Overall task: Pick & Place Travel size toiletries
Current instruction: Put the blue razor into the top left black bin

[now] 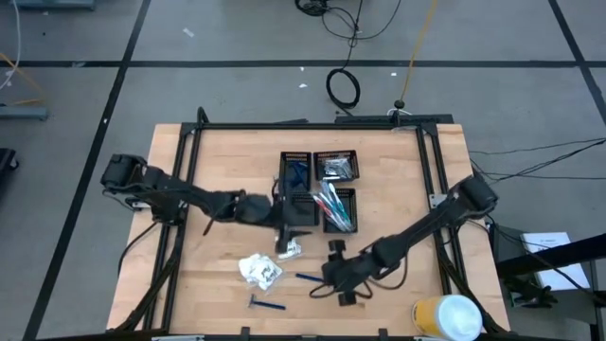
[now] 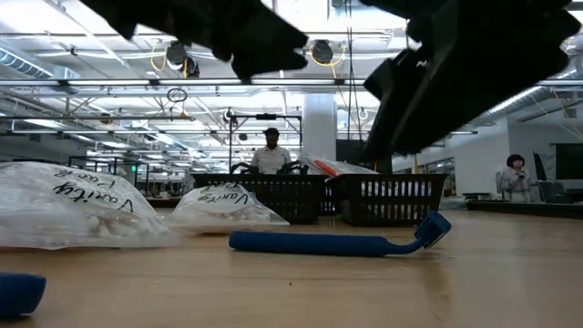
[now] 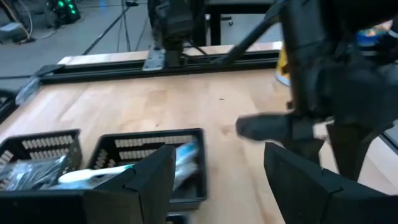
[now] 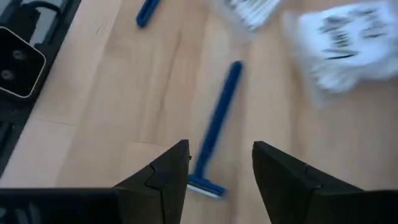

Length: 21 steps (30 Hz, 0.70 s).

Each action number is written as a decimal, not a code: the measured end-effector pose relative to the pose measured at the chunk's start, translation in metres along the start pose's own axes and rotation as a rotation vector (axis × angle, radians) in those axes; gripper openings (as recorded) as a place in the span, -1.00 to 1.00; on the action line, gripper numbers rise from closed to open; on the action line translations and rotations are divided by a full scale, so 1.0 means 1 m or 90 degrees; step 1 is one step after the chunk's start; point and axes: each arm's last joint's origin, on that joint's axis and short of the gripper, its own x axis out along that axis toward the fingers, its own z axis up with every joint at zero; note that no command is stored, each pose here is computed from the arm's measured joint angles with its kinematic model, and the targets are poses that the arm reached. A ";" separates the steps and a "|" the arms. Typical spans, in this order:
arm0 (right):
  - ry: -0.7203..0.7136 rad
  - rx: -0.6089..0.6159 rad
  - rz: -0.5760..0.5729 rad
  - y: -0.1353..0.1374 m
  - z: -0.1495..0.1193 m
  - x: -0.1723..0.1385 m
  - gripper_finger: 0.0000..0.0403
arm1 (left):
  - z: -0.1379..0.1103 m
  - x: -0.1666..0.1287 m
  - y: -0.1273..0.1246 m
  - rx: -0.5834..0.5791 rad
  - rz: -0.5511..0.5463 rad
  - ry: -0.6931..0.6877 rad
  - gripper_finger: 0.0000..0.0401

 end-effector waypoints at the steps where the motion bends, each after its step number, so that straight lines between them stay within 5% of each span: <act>1: 0.006 0.007 0.006 0.003 0.000 0.006 -0.18 | 0.003 0.000 -0.008 0.010 0.000 0.003 0.18; 16: 0.052 0.095 -0.042 -0.006 -0.021 0.055 -0.20 | 0.026 -0.015 -0.081 0.034 0.004 0.002 0.19; 21: 0.063 0.088 -0.052 -0.009 -0.027 0.056 -0.41 | 0.024 -0.019 -0.092 0.028 -0.004 0.008 0.19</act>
